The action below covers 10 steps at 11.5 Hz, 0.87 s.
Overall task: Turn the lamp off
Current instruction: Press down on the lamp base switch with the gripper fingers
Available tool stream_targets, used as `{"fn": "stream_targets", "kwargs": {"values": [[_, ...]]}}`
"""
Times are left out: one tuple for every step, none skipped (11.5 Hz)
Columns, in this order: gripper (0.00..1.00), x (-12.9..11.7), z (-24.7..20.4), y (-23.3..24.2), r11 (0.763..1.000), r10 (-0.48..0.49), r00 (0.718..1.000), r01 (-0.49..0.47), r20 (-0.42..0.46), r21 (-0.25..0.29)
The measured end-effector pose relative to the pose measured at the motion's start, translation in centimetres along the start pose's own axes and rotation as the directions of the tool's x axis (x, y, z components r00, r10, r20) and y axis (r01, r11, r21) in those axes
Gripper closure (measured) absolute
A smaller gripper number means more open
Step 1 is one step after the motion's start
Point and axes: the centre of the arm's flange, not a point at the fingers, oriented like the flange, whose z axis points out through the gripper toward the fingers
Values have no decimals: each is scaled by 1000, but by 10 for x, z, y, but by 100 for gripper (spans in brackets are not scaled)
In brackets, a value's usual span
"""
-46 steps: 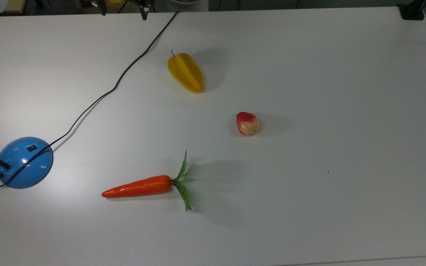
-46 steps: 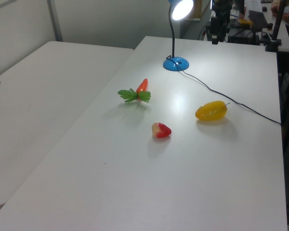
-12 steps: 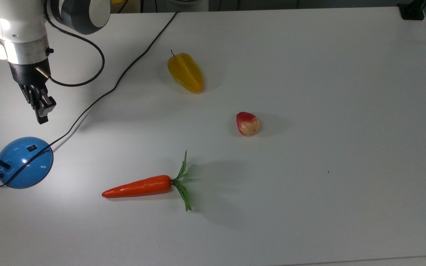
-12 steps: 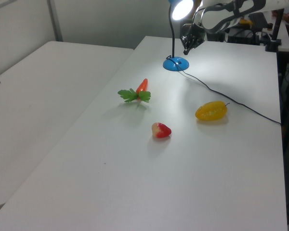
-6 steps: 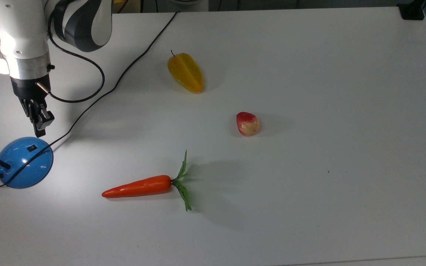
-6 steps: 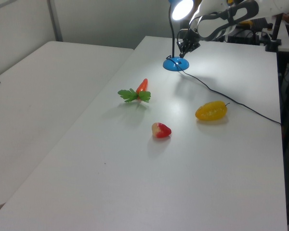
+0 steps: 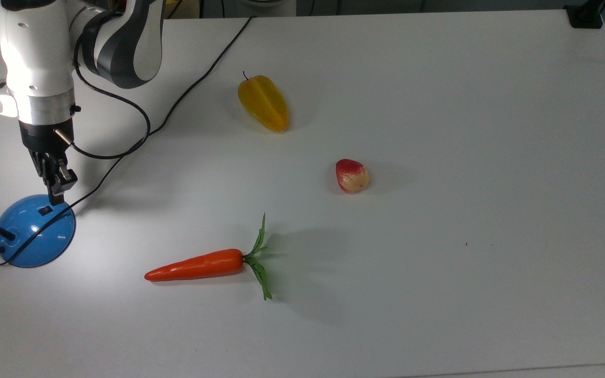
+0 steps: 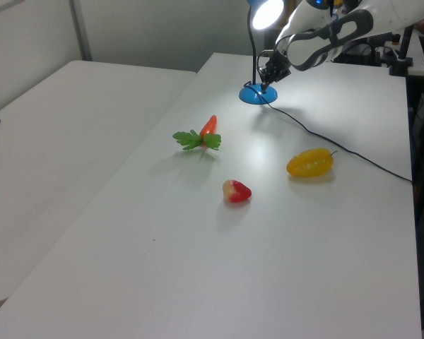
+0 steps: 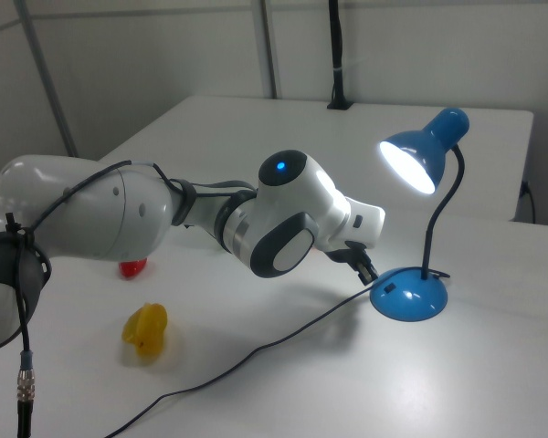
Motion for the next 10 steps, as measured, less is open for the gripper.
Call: {"fn": "stream_targets", "kwargs": {"values": [[99, 0, 3, 4, 1000, 5, 1000, -5, 2, -5], [99, 2, 5, 11, 1000, 12, 1000, -12, 3, -11], [99, 3, 7, 17, 1000, 19, 1000, -19, 3, -16], [99, 5, 8, 21, 1000, 23, 1000, -23, -12, -15], [99, 6, 9, 23, 1000, 25, 999, -25, -26, -13], [99, 6, 11, 24, 1000, 25, 999, -25, -26, -14], [99, 5, 13, 24, 1000, 25, 999, -25, -25, -14], [99, 6, 14, 23, 1000, 24, 999, -24, -27, -14], [99, 7, 17, 23, 1000, 23, 999, -23, -28, -13], [99, 8, 20, 22, 1000, 22, 999, -23, -28, -14]]}}
